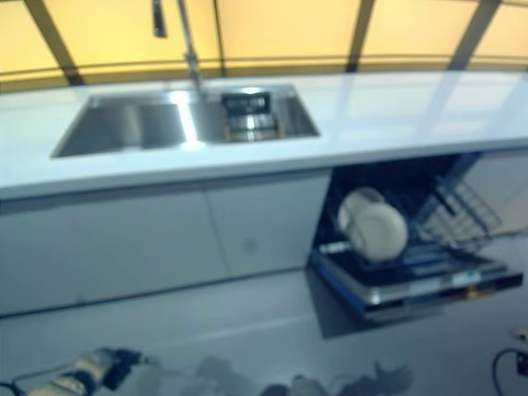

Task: Take plates into dishwasher

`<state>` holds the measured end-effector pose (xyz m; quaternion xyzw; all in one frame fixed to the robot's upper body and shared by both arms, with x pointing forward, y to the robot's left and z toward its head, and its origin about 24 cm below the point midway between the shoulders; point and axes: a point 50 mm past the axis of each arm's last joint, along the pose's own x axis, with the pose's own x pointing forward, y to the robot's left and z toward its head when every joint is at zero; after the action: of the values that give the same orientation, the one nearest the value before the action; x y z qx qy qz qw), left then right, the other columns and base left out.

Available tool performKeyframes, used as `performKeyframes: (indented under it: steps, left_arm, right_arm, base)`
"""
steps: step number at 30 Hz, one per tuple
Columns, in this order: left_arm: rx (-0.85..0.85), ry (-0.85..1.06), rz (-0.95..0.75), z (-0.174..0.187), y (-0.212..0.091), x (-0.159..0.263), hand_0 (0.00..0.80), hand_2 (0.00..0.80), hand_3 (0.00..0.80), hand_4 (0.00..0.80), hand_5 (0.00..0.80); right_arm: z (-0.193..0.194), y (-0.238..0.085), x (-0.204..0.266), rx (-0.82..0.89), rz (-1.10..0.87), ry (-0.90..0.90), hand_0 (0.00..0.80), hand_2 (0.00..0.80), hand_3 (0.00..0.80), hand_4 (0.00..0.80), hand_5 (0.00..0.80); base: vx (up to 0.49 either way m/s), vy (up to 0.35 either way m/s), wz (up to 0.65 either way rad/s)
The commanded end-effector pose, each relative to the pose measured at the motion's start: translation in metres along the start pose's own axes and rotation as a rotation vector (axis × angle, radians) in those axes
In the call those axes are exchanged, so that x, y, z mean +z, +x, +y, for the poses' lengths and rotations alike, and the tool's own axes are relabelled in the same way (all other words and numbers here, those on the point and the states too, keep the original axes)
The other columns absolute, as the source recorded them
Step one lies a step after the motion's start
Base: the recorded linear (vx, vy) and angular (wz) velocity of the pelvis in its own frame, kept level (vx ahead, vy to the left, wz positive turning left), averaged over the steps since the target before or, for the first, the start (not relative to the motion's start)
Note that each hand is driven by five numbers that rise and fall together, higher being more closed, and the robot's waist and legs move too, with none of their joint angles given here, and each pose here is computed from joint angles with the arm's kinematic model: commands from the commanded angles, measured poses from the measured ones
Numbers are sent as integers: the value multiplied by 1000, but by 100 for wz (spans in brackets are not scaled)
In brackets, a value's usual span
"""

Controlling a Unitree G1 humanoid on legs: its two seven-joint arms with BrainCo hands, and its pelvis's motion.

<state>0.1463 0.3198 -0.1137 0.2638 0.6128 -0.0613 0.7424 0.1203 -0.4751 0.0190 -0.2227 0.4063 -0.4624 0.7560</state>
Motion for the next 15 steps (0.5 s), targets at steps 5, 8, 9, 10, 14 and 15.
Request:
performKeyframes:
  steps: [5,8,9,10,14,15]
  left_arm:
    - [6,-36,142,-3,-1,-40,0,0,0,0,0]
    - [-12,-72,192,-2,-3,-50,0,0,0,0,0]
    - [-13,-70,201,0,-4,-53,0,0,0,0,0]
    - [-8,-79,215,2,-5,-57,0,0,0,0,0]
    - [-3,-67,221,5,-6,-61,0,0,0,0,0]
    - [-15,-60,209,6,-6,-58,0,0,0,0,0]
  right_arm:
    - [10,-2,21,5,-74,-14,0,0,0,0,0]
    - [14,-3,4,-50,-23,13,0,0,0,0,0]
    - [18,-4,-3,-59,-1,27,0,0,0,0,0]
    - [26,-6,-7,-53,26,45,0,0,0,0,0]
    - [44,-11,-29,11,103,30,0,0,0,0,0]
    - [47,-12,-33,28,114,25,0,0,0,0,0]
  base:
    - [-121,-137,-46]
    - [-116,-329,1]
    - [-68,-408,-11]
    - [-41,-320,-13]
    - [-21,-316,-21]
    - [-34,-218,-2]
